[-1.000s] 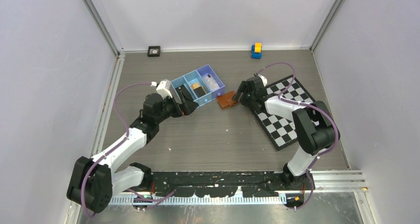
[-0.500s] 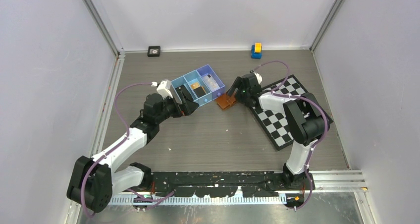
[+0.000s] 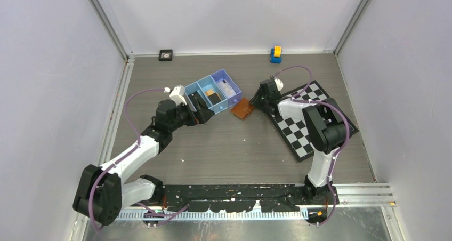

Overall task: Take the credit cards out of the card holder
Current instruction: Pick up the card holder from the center of the board.

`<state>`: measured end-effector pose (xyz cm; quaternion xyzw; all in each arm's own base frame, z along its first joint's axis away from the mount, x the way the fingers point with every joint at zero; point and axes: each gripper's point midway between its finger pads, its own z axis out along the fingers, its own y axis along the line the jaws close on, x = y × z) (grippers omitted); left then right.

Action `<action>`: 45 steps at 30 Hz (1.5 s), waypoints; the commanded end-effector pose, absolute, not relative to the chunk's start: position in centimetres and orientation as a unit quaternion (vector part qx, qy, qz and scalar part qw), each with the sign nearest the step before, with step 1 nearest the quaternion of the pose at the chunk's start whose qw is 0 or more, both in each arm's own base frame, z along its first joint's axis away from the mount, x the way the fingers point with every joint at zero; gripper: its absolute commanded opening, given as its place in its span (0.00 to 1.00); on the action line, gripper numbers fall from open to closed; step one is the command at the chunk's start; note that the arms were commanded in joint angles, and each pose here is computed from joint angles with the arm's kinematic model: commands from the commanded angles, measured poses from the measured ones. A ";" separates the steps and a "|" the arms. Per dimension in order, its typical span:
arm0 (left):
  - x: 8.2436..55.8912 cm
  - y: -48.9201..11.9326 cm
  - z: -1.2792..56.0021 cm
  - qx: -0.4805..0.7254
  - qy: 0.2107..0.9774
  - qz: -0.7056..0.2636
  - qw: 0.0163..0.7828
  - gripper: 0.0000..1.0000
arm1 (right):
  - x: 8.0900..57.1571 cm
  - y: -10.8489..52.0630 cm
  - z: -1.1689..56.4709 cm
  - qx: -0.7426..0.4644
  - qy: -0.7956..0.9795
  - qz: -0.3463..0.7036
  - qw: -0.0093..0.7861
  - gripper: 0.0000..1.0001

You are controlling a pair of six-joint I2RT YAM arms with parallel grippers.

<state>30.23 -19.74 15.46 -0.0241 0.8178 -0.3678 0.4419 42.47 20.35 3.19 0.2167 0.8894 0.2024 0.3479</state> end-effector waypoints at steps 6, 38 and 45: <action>31.2 -20.4 17.9 -0.010 0.799 -0.379 0.467 0.94 | 43.6 22.6 4.8 0.190 0.878 0.253 0.358 0.07; 29.1 -25.1 21.0 0.063 0.752 -0.497 0.429 0.97 | 34.8 27.6 24.1 -0.016 0.723 0.534 0.439 0.00; 28.8 -26.2 21.3 0.074 0.741 -0.528 0.408 0.81 | 32.9 29.5 25.4 -0.057 0.699 0.566 0.434 0.00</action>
